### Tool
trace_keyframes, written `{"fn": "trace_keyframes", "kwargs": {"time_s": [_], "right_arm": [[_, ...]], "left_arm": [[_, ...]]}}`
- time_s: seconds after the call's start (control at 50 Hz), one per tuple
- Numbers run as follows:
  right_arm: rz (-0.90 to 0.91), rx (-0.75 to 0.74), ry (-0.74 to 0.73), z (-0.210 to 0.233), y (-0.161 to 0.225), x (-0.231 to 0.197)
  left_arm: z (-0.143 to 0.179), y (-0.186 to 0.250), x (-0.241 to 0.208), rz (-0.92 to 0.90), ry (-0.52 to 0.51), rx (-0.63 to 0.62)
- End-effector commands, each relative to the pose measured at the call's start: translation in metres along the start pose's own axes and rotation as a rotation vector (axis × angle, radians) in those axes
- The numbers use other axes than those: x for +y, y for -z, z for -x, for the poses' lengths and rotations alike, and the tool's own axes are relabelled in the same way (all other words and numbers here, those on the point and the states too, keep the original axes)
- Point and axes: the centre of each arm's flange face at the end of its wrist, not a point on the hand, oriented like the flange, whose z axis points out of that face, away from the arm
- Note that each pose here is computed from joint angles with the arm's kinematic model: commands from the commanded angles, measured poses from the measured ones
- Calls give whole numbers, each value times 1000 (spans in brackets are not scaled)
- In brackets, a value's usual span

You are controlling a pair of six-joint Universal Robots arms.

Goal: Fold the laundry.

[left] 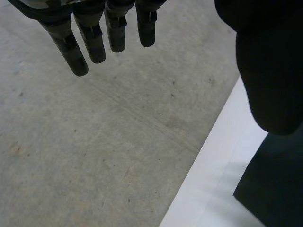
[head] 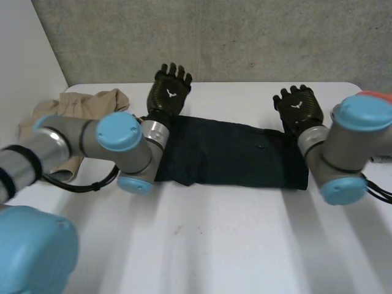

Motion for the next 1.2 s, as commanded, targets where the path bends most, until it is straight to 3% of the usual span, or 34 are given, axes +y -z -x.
{"fn": "trace_keyframes", "kwargs": {"time_s": [0.02, 0.14, 0.3, 0.5, 0.64, 0.8, 0.88, 0.9, 0.98, 1.14, 1.2], "right_arm": [[220, -165, -279, -14, 50, -3], [311, -223, -315, 1, 61, 16], [336, -224, -278, 16, 48, 46], [331, -13, -167, -16, 38, 59], [292, 26, 41, -48, 64, 32], [307, 7, 473, -73, 64, 45], [116, -53, 622, -54, 57, 20], [-3, -94, 648, -37, 56, 3], [-261, -216, 660, 5, 59, -27], [-454, -543, 617, 93, 86, -20], [-474, -583, 585, 104, 93, -23]], "left_arm": [[26, 40, -28, 75, 168, 7], [22, 62, -28, 124, 234, 40], [17, 76, -23, 161, 244, 64], [17, 77, -21, 170, 244, 65], [26, 82, -32, 157, 246, 58], [29, 95, -35, 173, 248, 69], [27, 97, -34, 180, 248, 74], [26, 98, -34, 181, 249, 76], [26, 97, -35, 178, 249, 76], [34, 87, -41, 141, 253, 47], [40, 78, -47, 115, 269, 24]]}}
